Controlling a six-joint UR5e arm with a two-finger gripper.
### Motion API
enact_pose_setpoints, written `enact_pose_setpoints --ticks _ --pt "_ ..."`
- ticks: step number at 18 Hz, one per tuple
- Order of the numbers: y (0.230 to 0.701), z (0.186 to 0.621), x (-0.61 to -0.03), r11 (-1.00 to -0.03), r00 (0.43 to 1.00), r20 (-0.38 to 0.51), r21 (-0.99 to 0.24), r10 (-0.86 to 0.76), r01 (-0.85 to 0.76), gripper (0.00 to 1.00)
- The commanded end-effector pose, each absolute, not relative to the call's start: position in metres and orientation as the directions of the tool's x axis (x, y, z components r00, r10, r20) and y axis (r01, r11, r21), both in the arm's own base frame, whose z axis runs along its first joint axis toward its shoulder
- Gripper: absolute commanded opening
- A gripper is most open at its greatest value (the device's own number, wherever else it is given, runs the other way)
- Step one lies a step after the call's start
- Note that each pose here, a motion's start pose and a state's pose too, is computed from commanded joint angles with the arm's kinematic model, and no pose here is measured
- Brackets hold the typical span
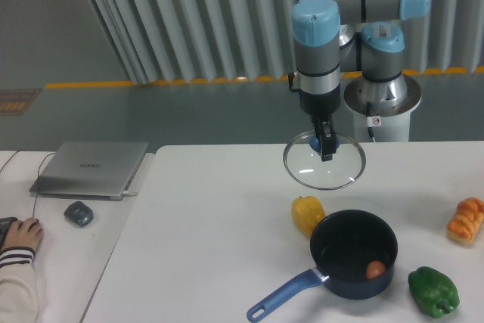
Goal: Close the pot lid
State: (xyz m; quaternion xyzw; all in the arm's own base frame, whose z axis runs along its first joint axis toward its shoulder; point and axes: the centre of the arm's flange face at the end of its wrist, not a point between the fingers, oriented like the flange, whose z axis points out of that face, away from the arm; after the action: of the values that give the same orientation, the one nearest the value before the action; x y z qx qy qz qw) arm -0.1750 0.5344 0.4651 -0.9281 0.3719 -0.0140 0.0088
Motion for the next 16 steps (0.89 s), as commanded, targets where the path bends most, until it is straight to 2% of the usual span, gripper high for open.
enact_pose_setpoints --ticks 16 --pt "0.5352 0.4683 -0.1775 -0.732 0.733 0.011 -0.029 -0.681 -0.680 0.49"
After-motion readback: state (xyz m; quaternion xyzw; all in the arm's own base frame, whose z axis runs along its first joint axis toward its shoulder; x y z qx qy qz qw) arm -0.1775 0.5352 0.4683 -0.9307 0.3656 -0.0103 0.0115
